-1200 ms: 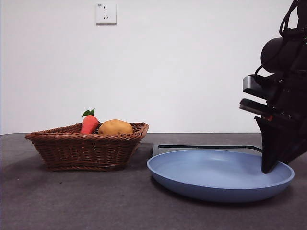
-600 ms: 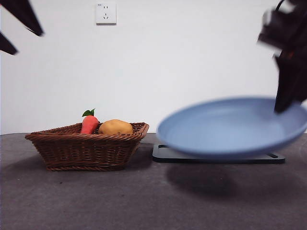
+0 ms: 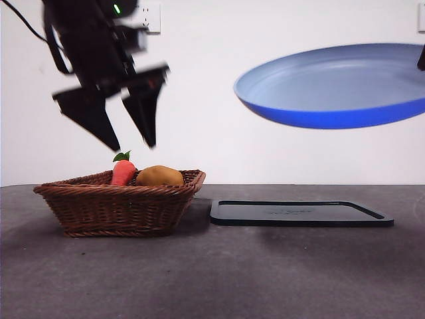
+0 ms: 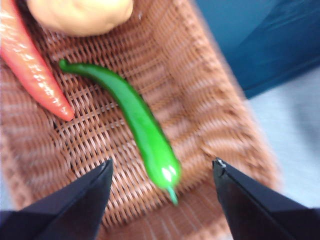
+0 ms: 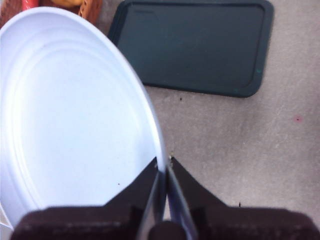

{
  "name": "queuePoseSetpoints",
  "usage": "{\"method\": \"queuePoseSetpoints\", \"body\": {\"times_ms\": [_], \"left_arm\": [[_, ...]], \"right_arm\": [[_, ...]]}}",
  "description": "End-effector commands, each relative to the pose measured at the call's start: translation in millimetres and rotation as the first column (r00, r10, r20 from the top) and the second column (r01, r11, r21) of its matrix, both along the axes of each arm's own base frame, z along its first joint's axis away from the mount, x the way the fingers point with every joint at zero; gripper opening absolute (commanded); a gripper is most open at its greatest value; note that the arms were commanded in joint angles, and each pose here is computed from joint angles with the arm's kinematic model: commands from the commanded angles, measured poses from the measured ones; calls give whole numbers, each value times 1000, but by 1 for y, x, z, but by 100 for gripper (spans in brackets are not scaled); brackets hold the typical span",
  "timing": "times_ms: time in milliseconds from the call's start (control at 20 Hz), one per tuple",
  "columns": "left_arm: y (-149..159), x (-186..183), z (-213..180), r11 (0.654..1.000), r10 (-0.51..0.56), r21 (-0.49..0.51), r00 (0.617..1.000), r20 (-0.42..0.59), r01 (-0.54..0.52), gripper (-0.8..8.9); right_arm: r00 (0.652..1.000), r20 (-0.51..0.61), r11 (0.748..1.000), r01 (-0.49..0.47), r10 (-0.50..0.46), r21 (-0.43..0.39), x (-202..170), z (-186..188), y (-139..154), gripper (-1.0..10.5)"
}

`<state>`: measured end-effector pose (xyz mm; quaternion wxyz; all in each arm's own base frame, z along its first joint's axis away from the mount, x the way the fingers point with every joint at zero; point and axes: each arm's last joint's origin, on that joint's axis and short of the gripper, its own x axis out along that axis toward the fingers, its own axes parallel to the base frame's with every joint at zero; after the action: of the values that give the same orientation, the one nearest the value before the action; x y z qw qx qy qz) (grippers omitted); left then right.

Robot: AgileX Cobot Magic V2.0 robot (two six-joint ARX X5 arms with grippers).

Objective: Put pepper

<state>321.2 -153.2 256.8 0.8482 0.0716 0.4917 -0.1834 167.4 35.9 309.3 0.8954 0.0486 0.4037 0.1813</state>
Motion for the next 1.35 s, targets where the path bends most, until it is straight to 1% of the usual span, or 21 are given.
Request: {"method": "queuePoseSetpoints", "body": {"times_ms": [50,150,250,450,700,950,1100,1350], "left_arm": [[-10,15,-19,999,20,28,1000,-23,-20,348],[-14,22,-35,999,39,38,998,-42,-37,348],[-16,27,-45,997,50,61,998,-41,-48,348],[-19,33,-60,997,51,66,997,-49,-48,348],[-23,36,-70,997,44,67,997,-61,-40,348],[-23,37,-78,996,46,77,995,-93,-39,346],[-23,36,-79,996,60,73,993,-104,-53,266],[-24,35,-77,996,56,73,993,-103,-49,161]], "right_arm": [[1000,25,1000,11,-12,21,-2,6,0,6],[999,32,1000,11,-12,23,-4,7,0,6],[1000,29,1000,11,-11,23,-4,6,0,6],[1000,29,1000,11,-12,22,-4,6,0,6],[1000,29,1000,11,-11,22,-4,6,0,6],[999,30,1000,11,-12,22,-4,6,0,6],[999,30,1000,11,-11,22,-4,6,0,6],[999,33,1000,12,-13,20,-3,6,0,6]]}}
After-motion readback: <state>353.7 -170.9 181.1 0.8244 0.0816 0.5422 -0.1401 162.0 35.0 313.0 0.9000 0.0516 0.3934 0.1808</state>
